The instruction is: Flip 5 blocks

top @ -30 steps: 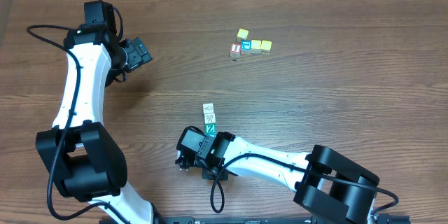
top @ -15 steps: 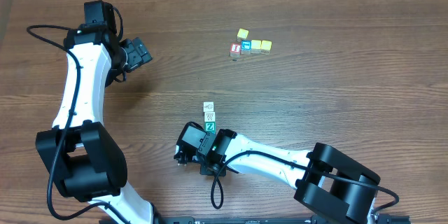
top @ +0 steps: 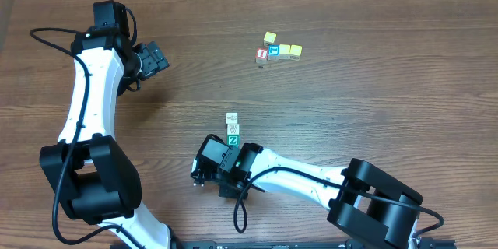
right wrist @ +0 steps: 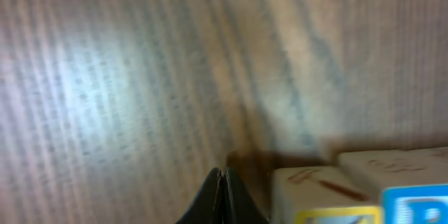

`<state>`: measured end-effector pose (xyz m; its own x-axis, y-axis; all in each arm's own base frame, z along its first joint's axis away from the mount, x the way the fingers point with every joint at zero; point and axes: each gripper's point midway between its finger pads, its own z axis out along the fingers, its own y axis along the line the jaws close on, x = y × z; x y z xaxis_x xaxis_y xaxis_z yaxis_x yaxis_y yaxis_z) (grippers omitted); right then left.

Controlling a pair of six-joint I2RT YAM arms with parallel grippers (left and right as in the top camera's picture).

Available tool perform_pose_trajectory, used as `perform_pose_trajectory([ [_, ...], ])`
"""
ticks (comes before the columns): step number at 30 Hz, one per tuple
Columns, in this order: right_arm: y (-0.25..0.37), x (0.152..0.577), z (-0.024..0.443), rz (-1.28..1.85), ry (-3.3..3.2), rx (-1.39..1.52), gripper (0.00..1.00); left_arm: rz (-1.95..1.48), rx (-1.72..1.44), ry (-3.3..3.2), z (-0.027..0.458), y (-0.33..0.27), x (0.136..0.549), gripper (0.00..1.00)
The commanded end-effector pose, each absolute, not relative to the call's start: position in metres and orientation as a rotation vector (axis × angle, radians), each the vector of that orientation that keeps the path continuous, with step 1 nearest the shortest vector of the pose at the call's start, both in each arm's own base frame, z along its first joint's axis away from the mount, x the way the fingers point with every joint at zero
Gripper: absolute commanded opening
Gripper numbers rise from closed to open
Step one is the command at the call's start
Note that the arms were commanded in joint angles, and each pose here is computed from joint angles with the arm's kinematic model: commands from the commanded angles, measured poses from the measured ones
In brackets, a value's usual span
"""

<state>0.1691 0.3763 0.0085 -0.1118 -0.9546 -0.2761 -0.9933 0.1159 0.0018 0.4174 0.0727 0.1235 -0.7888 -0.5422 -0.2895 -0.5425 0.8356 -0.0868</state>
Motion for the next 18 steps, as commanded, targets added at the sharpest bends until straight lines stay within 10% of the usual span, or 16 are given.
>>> perform_pose_trajectory([
  [1, 0.395, 0.174, 0.053, 0.418, 2.240, -1.778, 0.04, 0.026, -0.829, 2.714, 0.120, 0.077, 0.419, 1.00],
  [18, 0.316, 0.232, 0.069, 0.549, 3.078, -0.180, 0.04, 0.026, -0.829, 2.714, 0.120, 0.077, 0.419, 1.00],
])
